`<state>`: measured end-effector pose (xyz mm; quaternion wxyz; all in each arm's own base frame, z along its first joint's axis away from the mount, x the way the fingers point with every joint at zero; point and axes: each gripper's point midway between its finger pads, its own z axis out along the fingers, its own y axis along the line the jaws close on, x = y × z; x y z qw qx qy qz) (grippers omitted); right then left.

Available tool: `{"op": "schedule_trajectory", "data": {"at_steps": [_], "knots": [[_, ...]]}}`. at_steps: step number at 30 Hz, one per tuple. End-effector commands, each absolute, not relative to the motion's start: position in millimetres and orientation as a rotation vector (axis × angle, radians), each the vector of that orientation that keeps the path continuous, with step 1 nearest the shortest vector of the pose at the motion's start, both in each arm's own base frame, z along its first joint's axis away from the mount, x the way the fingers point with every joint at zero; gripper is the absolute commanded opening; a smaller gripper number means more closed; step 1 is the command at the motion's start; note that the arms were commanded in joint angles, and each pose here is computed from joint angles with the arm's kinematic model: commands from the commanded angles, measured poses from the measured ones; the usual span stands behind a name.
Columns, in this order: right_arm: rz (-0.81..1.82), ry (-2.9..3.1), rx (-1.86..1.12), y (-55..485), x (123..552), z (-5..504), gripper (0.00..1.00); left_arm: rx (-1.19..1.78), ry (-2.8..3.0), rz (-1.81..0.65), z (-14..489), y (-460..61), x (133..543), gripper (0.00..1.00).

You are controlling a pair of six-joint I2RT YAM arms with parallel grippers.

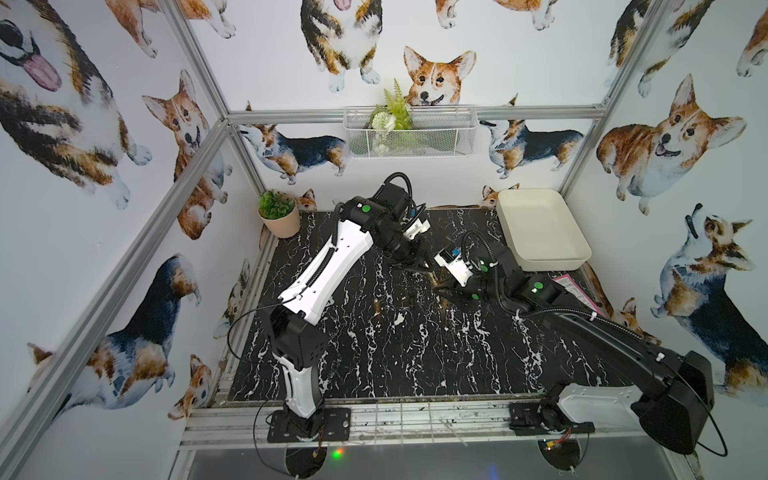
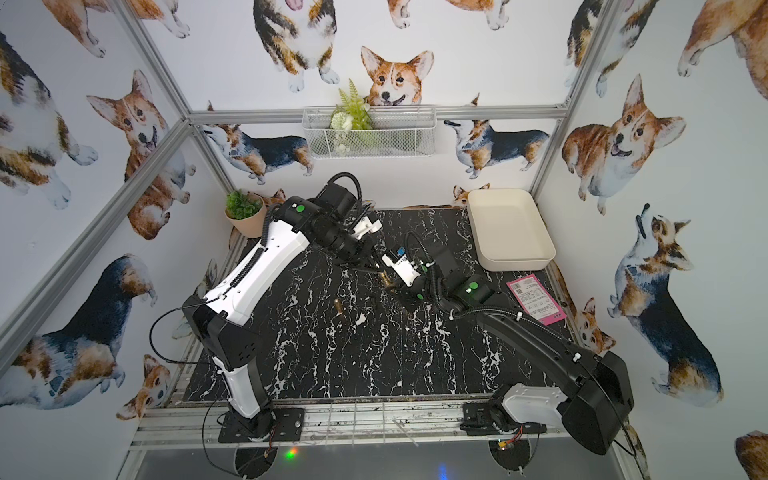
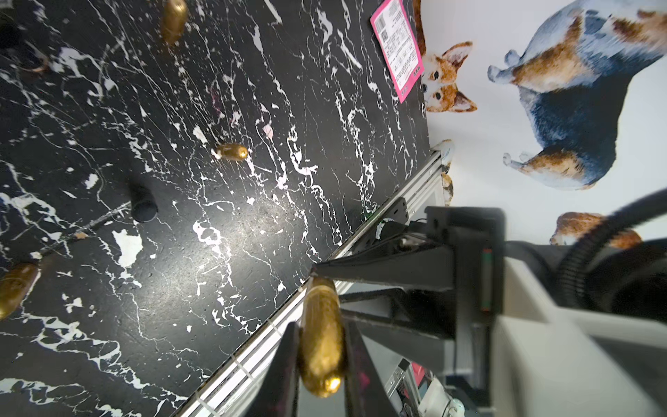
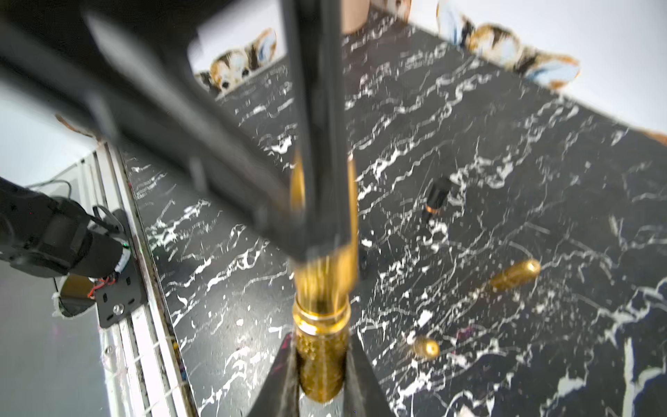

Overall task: Open the lipstick cap
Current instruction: Open the cover of the lipstick, then place the cover at the center of the board.

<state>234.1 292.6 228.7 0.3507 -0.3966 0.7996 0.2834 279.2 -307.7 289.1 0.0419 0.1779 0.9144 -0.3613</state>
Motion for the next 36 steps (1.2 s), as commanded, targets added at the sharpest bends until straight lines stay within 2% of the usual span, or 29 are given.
{"op": "schedule_trajectory", "data": {"at_steps": [1,6,8,11,13,20,26,36], "knots": [[0.74,2.108,-1.062,291.0,222.2,218.7,0.0,0.54,2.712,-1.113,304.0,-305.6,292.3,0.0],[0.718,2.101,-1.048,288.8,222.1,220.1,0.0,0.482,2.695,-1.058,308.9,-289.8,304.2,0.0],[0.732,2.072,-1.026,288.7,222.1,229.7,0.0,0.441,2.704,-0.939,303.5,-273.7,317.7,0.0],[0.726,2.027,-0.989,286.5,223.0,248.4,0.0,0.369,2.765,-0.498,268.9,-230.0,355.3,0.0],[0.717,1.995,-0.973,284.1,223.6,260.9,0.0,0.354,2.799,-0.325,243.1,-214.6,373.1,0.0],[0.702,1.905,-0.915,271.1,219.1,297.2,0.0,0.179,2.864,-0.06,153.7,-173.0,424.1,0.0],[0.731,1.92,-0.91,272.7,215.9,289.8,0.0,0.018,2.91,-0.111,96.9,-152.8,435.8,0.0],[0.751,1.933,-0.91,277.6,216.1,281.4,0.0,-0.093,2.973,-0.083,50.6,-122.8,441.2,0.0]]}}
